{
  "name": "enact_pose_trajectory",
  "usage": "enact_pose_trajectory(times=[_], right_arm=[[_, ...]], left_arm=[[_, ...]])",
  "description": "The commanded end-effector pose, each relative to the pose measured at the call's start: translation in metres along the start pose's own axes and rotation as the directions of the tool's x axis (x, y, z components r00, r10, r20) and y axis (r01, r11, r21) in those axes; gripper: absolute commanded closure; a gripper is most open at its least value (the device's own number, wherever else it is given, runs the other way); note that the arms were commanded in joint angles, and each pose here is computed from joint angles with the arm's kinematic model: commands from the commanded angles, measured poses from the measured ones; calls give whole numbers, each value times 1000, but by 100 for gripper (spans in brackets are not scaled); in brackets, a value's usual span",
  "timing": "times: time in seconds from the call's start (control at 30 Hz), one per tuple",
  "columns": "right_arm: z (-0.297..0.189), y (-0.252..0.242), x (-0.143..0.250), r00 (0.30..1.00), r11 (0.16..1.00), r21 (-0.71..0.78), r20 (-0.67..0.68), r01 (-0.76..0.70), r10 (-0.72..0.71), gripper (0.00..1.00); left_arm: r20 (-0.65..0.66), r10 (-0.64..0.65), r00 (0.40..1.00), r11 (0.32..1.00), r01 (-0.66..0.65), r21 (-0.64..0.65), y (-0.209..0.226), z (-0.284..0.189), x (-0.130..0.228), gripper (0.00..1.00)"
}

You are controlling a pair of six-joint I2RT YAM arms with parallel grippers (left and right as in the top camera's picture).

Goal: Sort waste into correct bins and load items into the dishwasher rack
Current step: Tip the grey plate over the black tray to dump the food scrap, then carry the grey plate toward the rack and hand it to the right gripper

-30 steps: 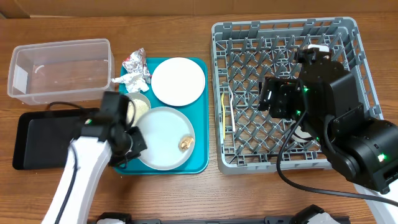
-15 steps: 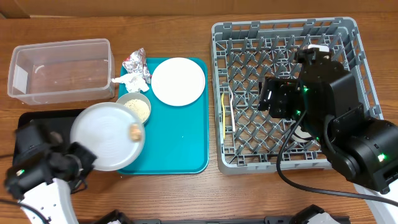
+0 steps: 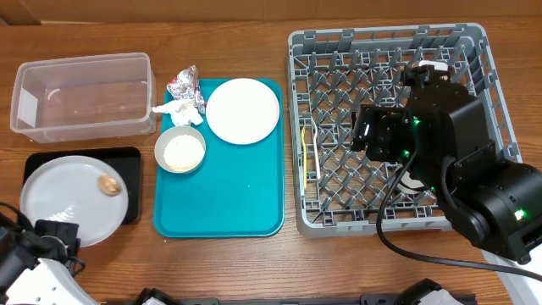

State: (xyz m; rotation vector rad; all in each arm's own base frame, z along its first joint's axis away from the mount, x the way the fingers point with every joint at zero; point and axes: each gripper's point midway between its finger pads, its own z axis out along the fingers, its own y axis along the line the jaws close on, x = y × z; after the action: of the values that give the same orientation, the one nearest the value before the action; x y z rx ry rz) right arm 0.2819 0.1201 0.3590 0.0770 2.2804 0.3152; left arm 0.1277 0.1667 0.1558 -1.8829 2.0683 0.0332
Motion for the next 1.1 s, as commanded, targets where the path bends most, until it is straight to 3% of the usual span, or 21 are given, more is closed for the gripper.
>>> enact_pose_trajectory(times=[0.0, 0.27, 0.4, 0.57, 0.77, 1.07], right_arm=[[-4, 5, -5, 1000, 1000, -23, 21, -6, 6, 12], [-4, 8, -13, 999, 999, -39, 51, -11, 13, 12], [-4, 9, -14, 998, 999, -41, 54, -11, 14, 12], [-4, 9, -14, 998, 999, -42, 55, -11, 14, 12], [-4, 8, -12, 999, 999, -37, 47, -10, 12, 12], [-4, 5, -6, 1000, 1000, -24, 24, -5, 6, 12]], left_arm=[[139, -80, 987, 991, 94, -98, 17, -9, -28, 96], [308, -49, 950, 958, 132, -256, 32, -17, -52, 96], [373, 72, 925, 952, 48, -303, 8, -16, -59, 96], [367, 244, 898, 910, -81, -407, -22, 1, -52, 96], [380, 467, 799, 830, -247, -500, -65, 5, -38, 96], [382, 499, 778, 811, -264, -522, -69, -10, -36, 96]])
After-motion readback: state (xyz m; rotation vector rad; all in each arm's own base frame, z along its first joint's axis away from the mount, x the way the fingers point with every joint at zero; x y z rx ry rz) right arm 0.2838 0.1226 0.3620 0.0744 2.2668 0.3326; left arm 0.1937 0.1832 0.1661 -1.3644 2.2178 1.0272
